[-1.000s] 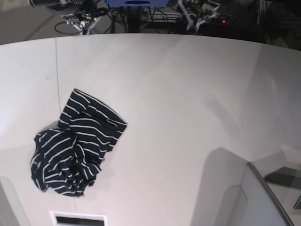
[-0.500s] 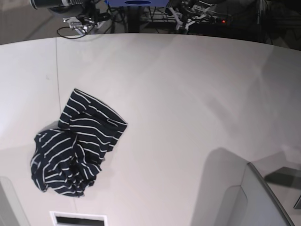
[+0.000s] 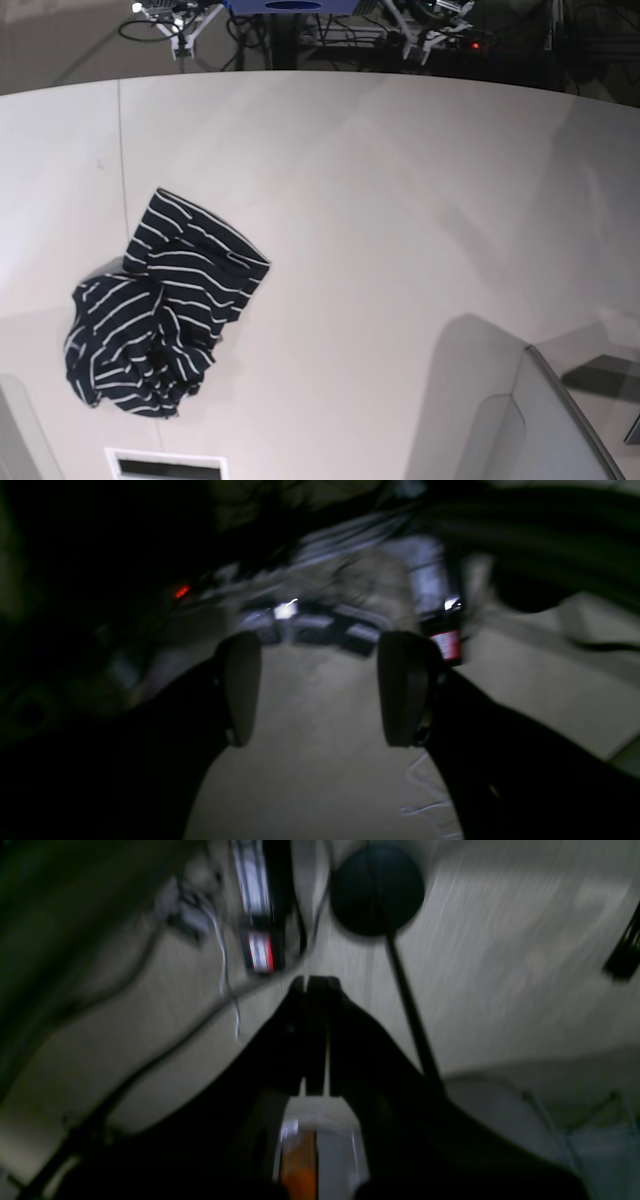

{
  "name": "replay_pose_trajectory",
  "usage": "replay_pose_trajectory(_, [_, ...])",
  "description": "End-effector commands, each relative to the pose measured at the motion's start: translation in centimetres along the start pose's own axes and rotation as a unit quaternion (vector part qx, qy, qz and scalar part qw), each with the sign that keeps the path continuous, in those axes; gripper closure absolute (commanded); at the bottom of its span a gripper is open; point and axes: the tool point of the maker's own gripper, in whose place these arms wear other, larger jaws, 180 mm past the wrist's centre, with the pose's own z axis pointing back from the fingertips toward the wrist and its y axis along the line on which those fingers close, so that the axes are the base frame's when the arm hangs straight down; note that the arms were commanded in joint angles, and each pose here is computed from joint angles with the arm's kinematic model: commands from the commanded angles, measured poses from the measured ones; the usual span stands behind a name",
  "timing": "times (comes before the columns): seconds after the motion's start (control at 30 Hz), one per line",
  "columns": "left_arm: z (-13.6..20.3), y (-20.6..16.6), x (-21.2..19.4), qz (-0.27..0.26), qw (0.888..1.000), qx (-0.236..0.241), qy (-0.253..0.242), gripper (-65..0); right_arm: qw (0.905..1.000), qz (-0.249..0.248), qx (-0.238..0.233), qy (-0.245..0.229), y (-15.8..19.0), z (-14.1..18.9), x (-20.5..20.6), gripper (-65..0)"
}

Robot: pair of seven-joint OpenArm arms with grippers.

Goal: Layout the t-shirt on the table in an organized manner, then fold the t-shirt properly
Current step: 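Raise both arms from the rest pose and swing them over the table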

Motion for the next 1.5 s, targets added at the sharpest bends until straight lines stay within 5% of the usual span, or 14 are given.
replay_pose_trajectory(0.0, [0.0,-0.8,0.4,0.001,1.0,-0.009,-0.008,-36.2,0.9999,-0.004,0.002,0.01,0.3,0.0,-1.4,0.0])
replay_pose_trajectory(0.3, [0.7,-1.2,-0.3,-0.004,0.998,-0.014,-0.058,-34.2,1.0,-0.003,-0.001,0.0,0.0,0.0,-1.1,0.0])
replay_pose_trajectory(0.37, [0.7,-1.2,-0.9,-0.003,0.999,-0.014,-0.05,-26.0,1.0,-0.003,-0.001,0.002,-0.1,0.0,-1.3,0.0])
replay_pose_trajectory(0.47, [0.6,-1.4,-2.3,0.003,1.0,-0.017,-0.026,0.0,1.0,-0.002,-0.001,0.005,-0.1,0.1,-1.8,0.0])
replay_pose_trajectory(1.23, [0.7,-1.6,-3.2,0.013,1.0,-0.018,-0.012,0.0,0.9997,-0.004,0.0,0.025,0.2,0.3,-4.7,-0.5])
replay_pose_trajectory(1.3, [0.7,-1.6,-3.2,0.012,1.0,-0.018,-0.012,0.0,0.9995,-0.004,0.0,0.03,0.3,0.3,-4.8,-6.3])
replay_pose_trajectory(1.47, [0.9,-1.9,-4.2,0.006,1.0,-0.021,-0.005,-2.0,0.9988,-0.004,0.002,0.048,0.4,0.3,-5.3,-40.2])
